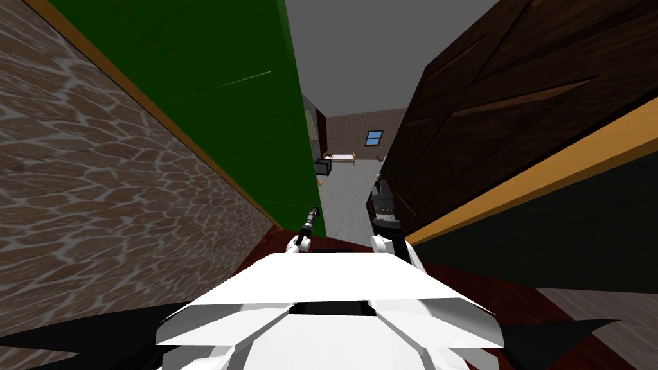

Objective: Push the door open

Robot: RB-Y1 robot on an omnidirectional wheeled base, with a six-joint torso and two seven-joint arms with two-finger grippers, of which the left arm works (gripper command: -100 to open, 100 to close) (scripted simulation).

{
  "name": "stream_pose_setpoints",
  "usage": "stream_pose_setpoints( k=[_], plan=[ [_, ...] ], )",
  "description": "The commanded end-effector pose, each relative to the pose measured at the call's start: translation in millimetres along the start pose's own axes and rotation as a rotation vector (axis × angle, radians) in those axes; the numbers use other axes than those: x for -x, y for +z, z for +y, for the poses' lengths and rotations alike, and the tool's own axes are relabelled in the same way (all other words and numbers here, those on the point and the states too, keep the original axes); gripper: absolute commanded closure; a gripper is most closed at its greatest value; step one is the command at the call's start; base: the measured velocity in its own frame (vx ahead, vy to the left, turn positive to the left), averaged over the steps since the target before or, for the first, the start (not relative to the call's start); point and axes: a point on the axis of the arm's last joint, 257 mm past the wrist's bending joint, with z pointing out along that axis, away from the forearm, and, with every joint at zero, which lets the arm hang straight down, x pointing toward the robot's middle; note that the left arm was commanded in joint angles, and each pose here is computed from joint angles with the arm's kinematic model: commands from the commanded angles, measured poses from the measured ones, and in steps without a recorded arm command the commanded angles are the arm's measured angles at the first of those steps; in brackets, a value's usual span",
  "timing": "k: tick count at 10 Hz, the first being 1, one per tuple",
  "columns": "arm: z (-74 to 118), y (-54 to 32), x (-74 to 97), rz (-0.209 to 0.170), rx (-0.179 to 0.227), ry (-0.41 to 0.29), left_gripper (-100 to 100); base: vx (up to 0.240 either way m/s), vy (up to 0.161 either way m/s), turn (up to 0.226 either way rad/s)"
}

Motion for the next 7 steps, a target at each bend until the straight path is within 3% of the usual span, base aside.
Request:
stream_pose_setpoints(
  k=[1,3,4,7],
  plan=[
    [0.1,-0.4,0.1,0.000,-0.001,-0.001,100,-0.011,0.003,0.002],
    [0.1,-0.4,0.1,0.000,-0.001,-0.001,100,-0.003,0.000,0.002],
    [2.1,-1.9,7.3,-0.018,0.005,0.001,100,0.090,-0.020,0.014],
    [1.8,-2.6,17.1,-0.041,0.004,0.002,100,0.157,-0.065,0.030]
  ],
)
